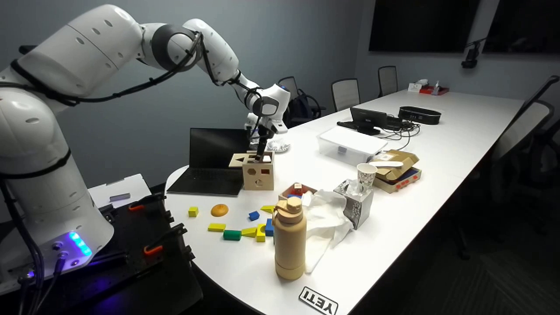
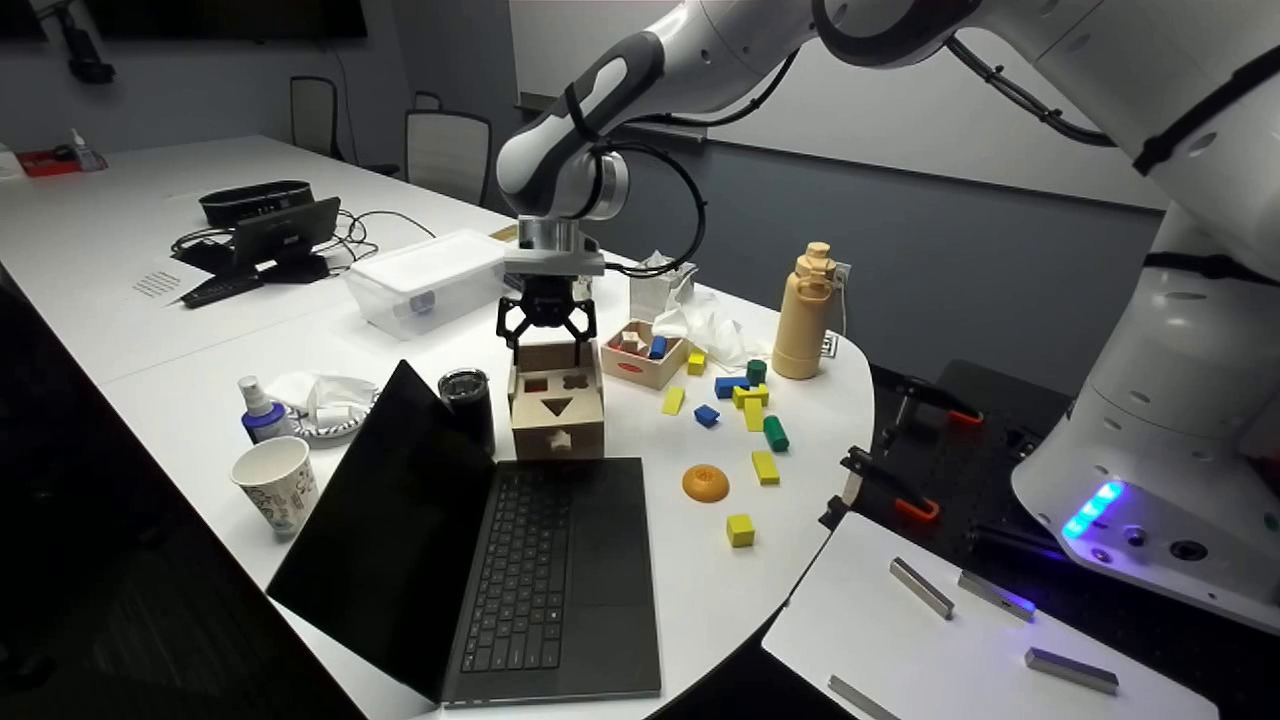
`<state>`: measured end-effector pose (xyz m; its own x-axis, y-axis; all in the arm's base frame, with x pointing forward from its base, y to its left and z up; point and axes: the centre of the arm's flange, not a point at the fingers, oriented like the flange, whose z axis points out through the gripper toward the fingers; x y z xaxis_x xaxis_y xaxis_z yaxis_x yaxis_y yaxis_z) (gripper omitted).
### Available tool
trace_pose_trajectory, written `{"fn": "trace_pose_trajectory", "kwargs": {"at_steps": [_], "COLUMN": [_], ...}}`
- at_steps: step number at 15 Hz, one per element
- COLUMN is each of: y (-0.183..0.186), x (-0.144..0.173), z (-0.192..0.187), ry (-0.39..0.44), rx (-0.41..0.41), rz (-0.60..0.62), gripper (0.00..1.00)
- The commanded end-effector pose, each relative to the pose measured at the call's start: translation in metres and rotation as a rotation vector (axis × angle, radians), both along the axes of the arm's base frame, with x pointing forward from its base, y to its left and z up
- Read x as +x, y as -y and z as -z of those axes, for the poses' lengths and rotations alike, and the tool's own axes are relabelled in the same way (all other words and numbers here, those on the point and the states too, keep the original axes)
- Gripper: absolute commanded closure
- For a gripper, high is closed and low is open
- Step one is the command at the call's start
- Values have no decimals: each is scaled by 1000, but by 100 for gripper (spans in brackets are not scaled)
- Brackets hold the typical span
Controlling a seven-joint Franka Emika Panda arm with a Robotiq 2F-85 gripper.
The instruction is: Open the cube-shaped object completely
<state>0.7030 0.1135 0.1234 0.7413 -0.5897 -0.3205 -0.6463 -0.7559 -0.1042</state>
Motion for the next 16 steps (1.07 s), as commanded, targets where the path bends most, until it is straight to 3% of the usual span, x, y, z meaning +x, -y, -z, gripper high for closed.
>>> {"fn": "trace_pose_trajectory", "kwargs": {"at_steps": [1, 9, 16], "y": [6, -16, -21], "x": [-17, -38, -53], "z": [-45, -134, -161], "ry": [83, 215, 247], "rx": [-39, -162, -213], "rz": [37, 19, 25], "gripper": [0, 0, 0]}}
